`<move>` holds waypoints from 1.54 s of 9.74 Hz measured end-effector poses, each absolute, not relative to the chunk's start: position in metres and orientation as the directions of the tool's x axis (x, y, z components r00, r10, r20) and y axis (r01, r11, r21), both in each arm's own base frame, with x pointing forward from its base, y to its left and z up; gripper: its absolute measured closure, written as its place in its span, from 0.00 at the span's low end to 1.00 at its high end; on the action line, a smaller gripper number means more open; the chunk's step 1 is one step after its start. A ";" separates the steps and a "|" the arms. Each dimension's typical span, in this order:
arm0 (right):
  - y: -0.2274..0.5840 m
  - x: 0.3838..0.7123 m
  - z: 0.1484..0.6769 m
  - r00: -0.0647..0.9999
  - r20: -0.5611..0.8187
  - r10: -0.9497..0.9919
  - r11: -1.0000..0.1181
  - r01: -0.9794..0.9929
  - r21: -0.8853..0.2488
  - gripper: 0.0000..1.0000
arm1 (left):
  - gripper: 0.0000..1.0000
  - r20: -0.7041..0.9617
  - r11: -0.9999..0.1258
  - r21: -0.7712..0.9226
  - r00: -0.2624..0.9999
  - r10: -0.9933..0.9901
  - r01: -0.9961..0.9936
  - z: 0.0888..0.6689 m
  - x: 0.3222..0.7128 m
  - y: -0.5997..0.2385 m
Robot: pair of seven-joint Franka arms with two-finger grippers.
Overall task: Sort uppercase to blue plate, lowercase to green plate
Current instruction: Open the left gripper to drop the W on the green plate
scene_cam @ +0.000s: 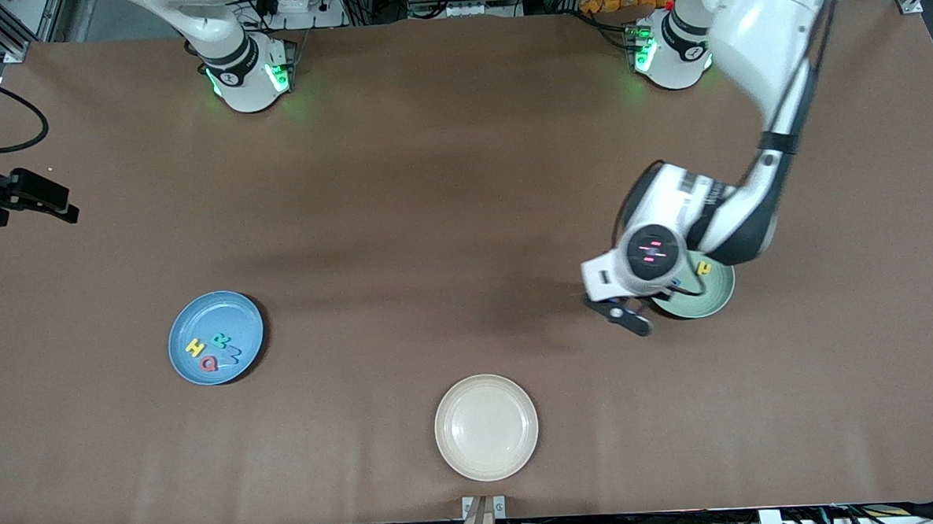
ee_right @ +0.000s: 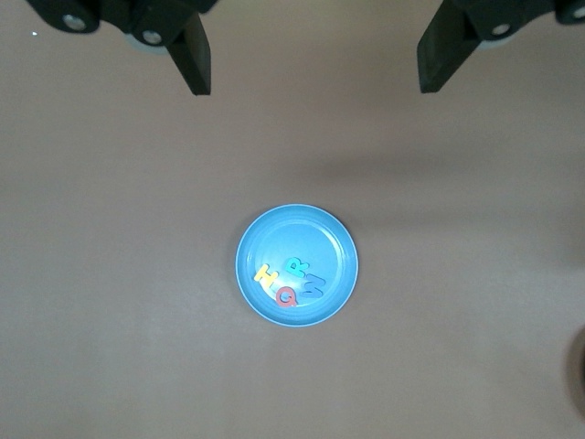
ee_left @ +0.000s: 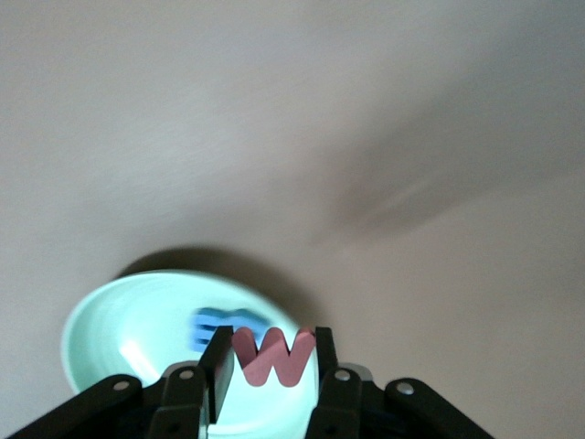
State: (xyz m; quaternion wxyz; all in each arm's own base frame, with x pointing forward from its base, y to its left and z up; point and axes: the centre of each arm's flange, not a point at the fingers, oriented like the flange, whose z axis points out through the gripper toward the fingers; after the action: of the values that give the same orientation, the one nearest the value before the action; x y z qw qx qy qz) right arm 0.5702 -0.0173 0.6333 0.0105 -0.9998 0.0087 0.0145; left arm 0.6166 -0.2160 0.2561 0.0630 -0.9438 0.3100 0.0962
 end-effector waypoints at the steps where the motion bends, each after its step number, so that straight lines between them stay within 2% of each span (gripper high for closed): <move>1: -0.013 0.570 0.634 1.000 -0.028 -0.009 -1.000 -0.010 -0.021 0.00 | 0.60 -0.192 -0.802 -0.039 0.793 -0.579 -0.596 0.234 0.616 -0.168; 4: 0.007 0.570 0.634 0.999 -0.031 0.024 -0.999 0.023 -0.022 0.00 | 0.60 -0.175 -0.810 -0.008 0.798 -0.576 -0.586 0.193 0.584 -0.135; 9: 0.001 0.570 0.634 0.999 -0.030 0.011 -1.000 0.011 -0.022 0.00 | 0.60 -0.207 -0.814 -0.024 0.800 -0.563 -0.580 0.230 0.538 -0.161; 12: -0.011 0.569 0.637 1.000 -0.024 -0.011 -1.000 -0.012 -0.026 0.00 | 0.60 -0.177 -0.810 -0.014 0.798 -0.576 -0.587 0.208 0.523 -0.160; 15: -0.026 0.563 0.646 0.999 -0.014 -0.041 -0.996 -0.042 -0.073 0.00 | 0.60 -0.166 -0.809 -0.015 0.799 -0.577 -0.588 0.209 0.524 -0.160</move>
State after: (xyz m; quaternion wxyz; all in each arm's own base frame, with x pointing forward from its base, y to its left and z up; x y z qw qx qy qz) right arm 0.5631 -0.0256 0.6460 0.0367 -0.9991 0.0206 0.0060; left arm 0.5244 -0.1605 0.2087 0.0331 -0.9479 0.3073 0.0770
